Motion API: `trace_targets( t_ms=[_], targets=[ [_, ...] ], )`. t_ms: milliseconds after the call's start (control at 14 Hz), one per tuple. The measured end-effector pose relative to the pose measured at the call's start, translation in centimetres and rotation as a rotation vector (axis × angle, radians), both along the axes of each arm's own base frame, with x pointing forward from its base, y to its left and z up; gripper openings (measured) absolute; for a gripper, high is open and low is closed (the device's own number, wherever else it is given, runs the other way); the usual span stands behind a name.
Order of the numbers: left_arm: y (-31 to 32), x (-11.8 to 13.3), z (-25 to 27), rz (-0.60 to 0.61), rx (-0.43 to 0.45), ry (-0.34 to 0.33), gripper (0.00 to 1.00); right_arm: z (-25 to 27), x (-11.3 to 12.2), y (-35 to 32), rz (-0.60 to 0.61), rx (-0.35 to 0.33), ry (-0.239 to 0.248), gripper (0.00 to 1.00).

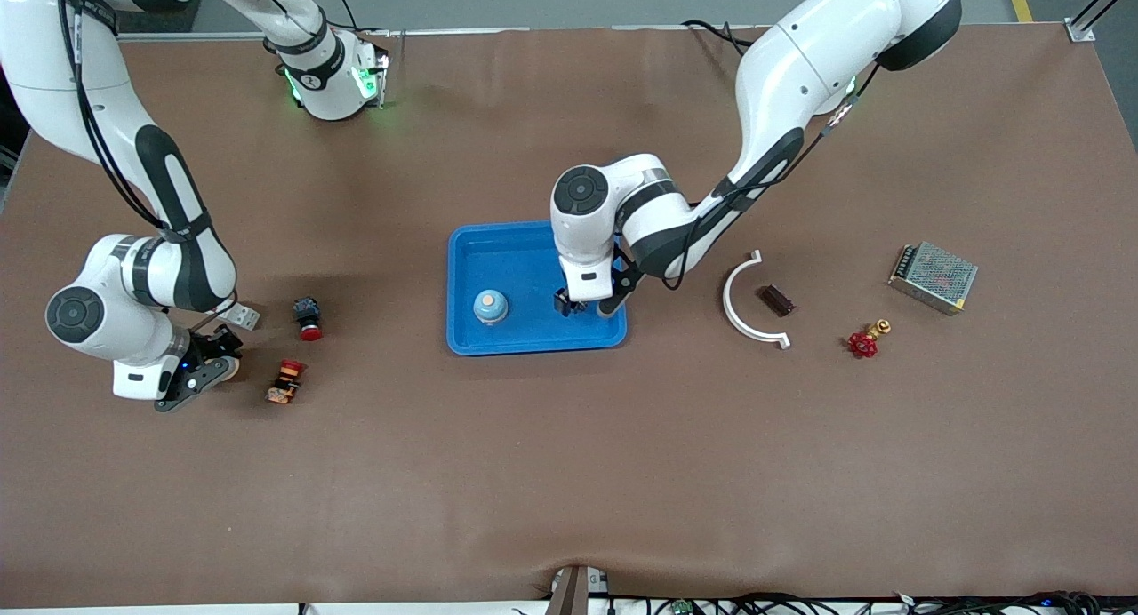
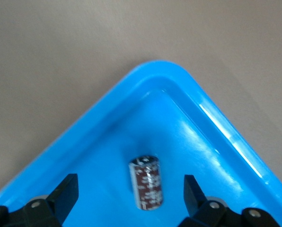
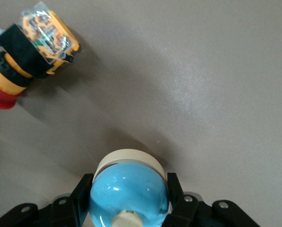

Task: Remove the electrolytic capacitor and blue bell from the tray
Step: 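Set the bell near the red buttons while the left gripper returns to the tray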

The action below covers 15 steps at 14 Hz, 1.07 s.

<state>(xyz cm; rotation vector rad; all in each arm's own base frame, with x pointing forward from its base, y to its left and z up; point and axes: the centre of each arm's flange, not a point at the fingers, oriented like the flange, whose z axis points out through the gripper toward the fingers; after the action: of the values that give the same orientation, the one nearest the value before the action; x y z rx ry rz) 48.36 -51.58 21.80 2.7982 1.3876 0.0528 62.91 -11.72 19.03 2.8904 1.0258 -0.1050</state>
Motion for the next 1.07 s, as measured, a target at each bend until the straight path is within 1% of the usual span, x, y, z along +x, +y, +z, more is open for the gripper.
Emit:
trace_targets(
  t_ms=[71, 214, 285, 356, 499, 570, 641, 712, 783, 997, 1068],
  targets=[
    [-0.4, -0.1, -0.4, 0.027, -0.014, -0.006, 0.89, -0.3, -0.1, -0.2, -0.008, 0.004, 0.004, 0.67],
    [-0.5, -0.1, -1.3, 0.059, -0.025, -0.009, 0.83, -0.9, -0.3, -0.4, -0.023, 0.015, 0.011, 0.67],
    [-0.5, -0.1, -1.8, 0.069, -0.027, -0.007, 0.75, -1.2, -0.3, -0.3, -0.026, 0.018, 0.015, 0.67],
    [-0.5, -0.1, -2.2, 0.074, -0.030, -0.006, 0.74, -1.4, -0.4, -0.3, -0.026, 0.020, 0.018, 0.67],
    [-0.6, -0.3, -3.0, 0.075, -0.027, -0.003, 0.58, -1.7, -0.4, -0.1, -0.026, 0.024, 0.021, 0.67],
    [-0.7, -0.5, -3.3, 0.075, -0.025, 0.001, 0.58, -1.7, -0.4, -0.1, -0.028, 0.026, 0.021, 0.67],
    [-0.7, -0.6, -3.5, 0.075, -0.024, 0.003, 0.52, -1.7, -0.4, 0.0, -0.032, 0.030, 0.020, 0.67],
    [-0.8, -0.6, -3.5, 0.075, -0.025, 0.003, 0.40, -1.7, -0.4, 0.0, -0.039, 0.036, 0.019, 0.67],
    [-0.8, -0.5, -3.4, 0.076, -0.027, -0.001, 0.33, -1.8, -0.4, 0.0, -0.045, 0.041, 0.018, 0.67],
    [-0.2, 1.1, -1.9, 0.062, -0.022, -0.026, 0.34, -1.8, -0.3, 0.0, -0.044, 0.041, 0.017, 0.67],
    [0.3, 1.8, -0.8, 0.051, -0.004, -0.033, 0.34, -1.8, -0.2, 0.0, -0.032, 0.041, 0.017, 0.72]
  ],
)
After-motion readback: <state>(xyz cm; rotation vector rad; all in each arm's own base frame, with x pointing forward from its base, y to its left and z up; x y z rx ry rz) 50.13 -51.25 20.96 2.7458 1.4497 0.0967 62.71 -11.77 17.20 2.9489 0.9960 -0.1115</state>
